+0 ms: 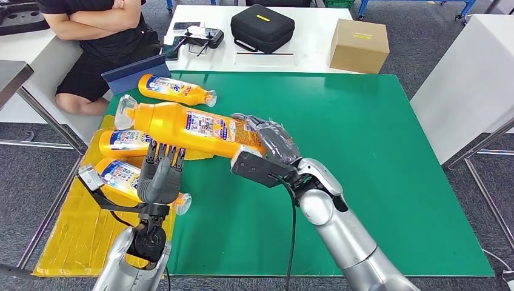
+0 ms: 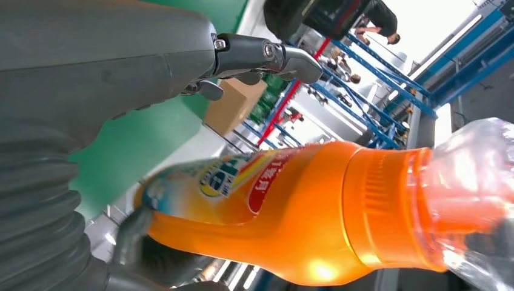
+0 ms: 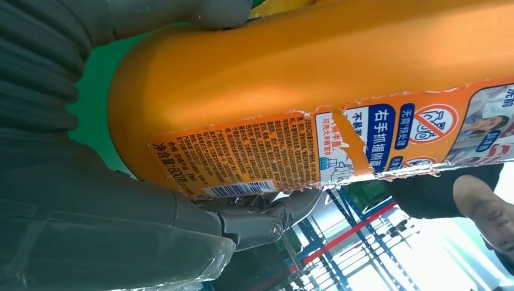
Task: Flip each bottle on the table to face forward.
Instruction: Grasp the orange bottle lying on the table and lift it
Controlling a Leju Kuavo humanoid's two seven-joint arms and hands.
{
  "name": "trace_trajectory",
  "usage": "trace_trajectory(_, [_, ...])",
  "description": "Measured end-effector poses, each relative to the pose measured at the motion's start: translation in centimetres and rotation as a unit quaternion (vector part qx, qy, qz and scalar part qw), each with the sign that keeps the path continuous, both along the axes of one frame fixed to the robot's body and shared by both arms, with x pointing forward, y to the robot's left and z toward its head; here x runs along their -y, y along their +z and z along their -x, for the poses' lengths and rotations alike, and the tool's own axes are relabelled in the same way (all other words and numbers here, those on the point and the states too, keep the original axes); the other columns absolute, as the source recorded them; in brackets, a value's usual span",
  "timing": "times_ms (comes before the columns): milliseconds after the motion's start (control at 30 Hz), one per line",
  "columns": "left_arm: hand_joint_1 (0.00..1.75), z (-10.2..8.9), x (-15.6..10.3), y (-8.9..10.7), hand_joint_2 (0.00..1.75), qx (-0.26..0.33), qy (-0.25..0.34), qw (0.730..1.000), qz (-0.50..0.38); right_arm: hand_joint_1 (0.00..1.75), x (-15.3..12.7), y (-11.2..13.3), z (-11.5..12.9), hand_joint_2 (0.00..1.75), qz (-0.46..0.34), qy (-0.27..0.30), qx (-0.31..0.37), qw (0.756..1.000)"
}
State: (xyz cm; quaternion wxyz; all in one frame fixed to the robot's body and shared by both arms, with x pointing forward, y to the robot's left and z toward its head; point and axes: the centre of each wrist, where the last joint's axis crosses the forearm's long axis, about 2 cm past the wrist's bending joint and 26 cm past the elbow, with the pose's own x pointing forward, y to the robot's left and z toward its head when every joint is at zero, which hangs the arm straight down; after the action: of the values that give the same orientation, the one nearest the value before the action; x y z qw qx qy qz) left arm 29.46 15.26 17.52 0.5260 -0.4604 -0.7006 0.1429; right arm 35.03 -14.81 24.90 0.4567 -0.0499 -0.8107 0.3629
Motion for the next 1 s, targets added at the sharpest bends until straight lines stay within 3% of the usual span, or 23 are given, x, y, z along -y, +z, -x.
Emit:
trace_trajectory(600, [0.00, -2.3, 1.4, 2.0, 1.75, 0.012, -0.011, 1.000, 0.013, 1.75, -3.2, -1.4, 0.1, 1.75, -0.025, 0.043, -0.051, 0.997])
trace_trajectory(1000, [0.00, -2.6, 1.4, 2.0, 1.75, 0.006, 0.004, 1.000, 0.011, 1.75, -4.2, -2.0, 0.1, 1.75, -0.027, 0.044, -0.072, 0.996])
